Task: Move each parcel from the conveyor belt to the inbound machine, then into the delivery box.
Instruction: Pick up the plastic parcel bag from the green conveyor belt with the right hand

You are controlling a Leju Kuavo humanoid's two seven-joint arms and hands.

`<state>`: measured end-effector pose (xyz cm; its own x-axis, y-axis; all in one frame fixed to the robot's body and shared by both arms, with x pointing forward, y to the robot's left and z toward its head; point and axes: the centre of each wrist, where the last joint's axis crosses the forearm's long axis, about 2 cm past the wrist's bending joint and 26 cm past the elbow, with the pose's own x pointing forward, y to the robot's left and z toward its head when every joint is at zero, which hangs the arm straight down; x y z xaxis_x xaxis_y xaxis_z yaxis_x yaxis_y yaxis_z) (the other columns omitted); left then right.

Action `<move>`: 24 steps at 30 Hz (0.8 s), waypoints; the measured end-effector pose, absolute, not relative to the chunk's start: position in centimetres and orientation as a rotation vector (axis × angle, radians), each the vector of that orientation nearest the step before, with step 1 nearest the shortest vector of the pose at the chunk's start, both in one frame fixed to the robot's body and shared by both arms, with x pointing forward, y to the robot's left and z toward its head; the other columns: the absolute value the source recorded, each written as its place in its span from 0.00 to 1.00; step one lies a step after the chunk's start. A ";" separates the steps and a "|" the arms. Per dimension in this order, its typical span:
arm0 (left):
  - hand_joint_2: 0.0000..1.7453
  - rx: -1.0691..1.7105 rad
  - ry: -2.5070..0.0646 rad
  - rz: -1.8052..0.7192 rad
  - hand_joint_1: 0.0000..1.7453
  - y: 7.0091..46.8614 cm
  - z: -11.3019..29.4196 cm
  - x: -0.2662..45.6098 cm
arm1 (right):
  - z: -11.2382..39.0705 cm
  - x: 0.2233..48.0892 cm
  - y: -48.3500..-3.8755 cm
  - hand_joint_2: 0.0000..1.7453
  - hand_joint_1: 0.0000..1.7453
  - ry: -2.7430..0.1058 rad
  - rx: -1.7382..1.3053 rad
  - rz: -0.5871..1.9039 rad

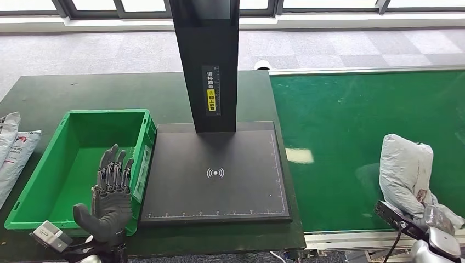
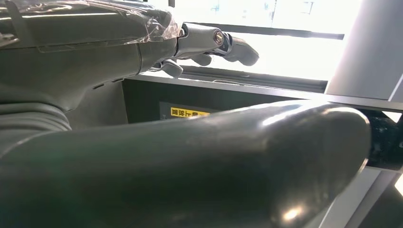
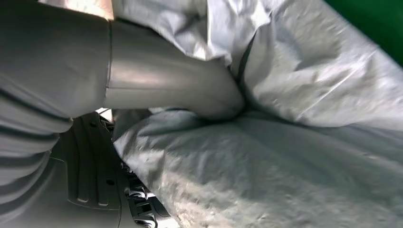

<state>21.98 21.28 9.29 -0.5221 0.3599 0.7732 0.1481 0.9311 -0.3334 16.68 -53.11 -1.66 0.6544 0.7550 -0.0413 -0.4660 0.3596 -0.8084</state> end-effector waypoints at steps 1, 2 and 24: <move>0.00 -0.361 -2.122 0.279 0.00 21.3 9.3 22.0 | -1.7 16.6 -53.0 1.00 1.00 -0.386 -0.919 0.808; 0.00 -0.361 -2.121 0.279 0.00 21.3 9.2 22.0 | -1.8 16.5 -52.9 1.00 1.00 -0.401 -0.935 0.805; 0.00 -0.392 -2.119 0.312 0.00 21.2 9.2 22.1 | -0.1 17.7 -49.1 1.00 1.00 -0.951 -1.322 0.627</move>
<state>22.13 21.20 9.19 -0.5190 0.3931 0.7591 0.1574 0.9168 -0.3672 17.65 -49.14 -0.07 0.5003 0.8381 0.2174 0.1306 0.1752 -0.9758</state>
